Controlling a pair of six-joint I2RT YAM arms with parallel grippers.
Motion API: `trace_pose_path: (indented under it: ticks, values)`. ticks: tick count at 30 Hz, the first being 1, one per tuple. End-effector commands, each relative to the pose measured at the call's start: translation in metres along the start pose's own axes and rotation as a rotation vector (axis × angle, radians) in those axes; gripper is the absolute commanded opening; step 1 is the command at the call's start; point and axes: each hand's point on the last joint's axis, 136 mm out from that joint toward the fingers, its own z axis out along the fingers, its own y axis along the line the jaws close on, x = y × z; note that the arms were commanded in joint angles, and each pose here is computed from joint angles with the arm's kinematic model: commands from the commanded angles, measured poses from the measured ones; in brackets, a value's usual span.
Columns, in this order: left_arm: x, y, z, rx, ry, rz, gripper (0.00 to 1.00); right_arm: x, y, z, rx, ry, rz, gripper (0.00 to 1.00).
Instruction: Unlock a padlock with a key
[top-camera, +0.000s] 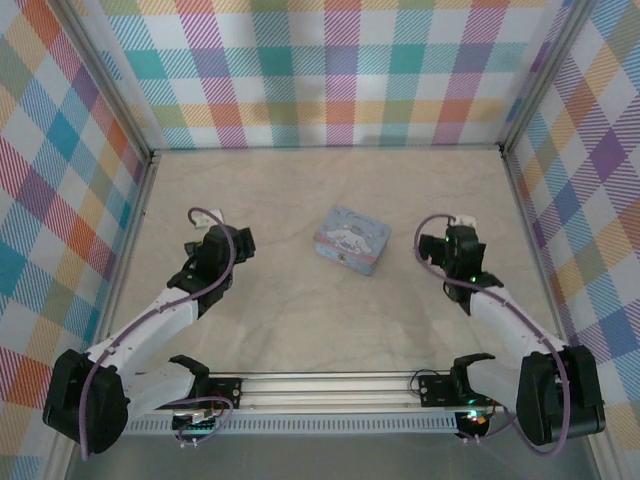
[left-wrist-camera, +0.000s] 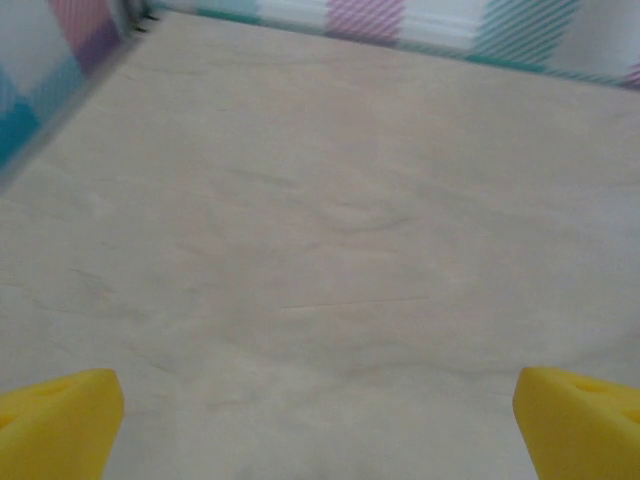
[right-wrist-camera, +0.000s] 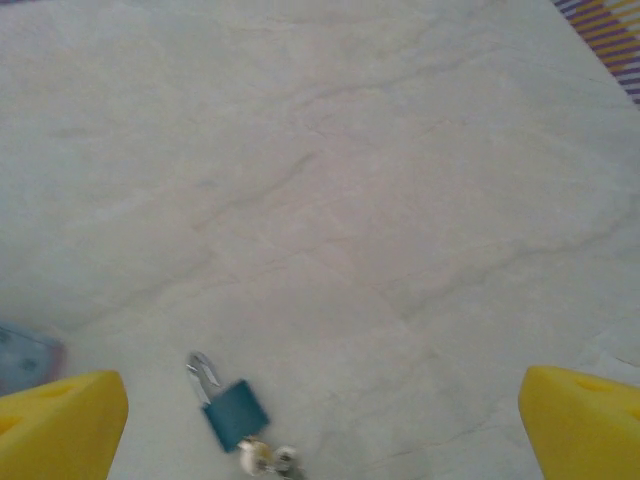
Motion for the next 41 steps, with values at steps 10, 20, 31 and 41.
trace_pose_path:
  ticks: [10, 20, 31, 41]
  values:
    - [0.009, 0.042, 0.070, -0.090, -0.129, 0.015, 1.00, -0.036, -0.019, 0.039, 0.094, -0.296, 0.025, 1.00]
    - [0.035, 0.019, 0.095, 0.038, -0.162, 0.078, 1.00, -0.017, 0.003, 0.062, -0.176, -0.222, 0.023, 1.00]
    - [0.035, 0.022, 0.100, 0.043, -0.125, 0.059, 1.00, -0.016, 0.008, 0.068, -0.156, -0.210, -0.016, 1.00]
    - [0.035, 0.022, 0.100, 0.045, -0.123, 0.057, 1.00, -0.017, 0.009, 0.068, -0.158, -0.213, -0.019, 1.00]
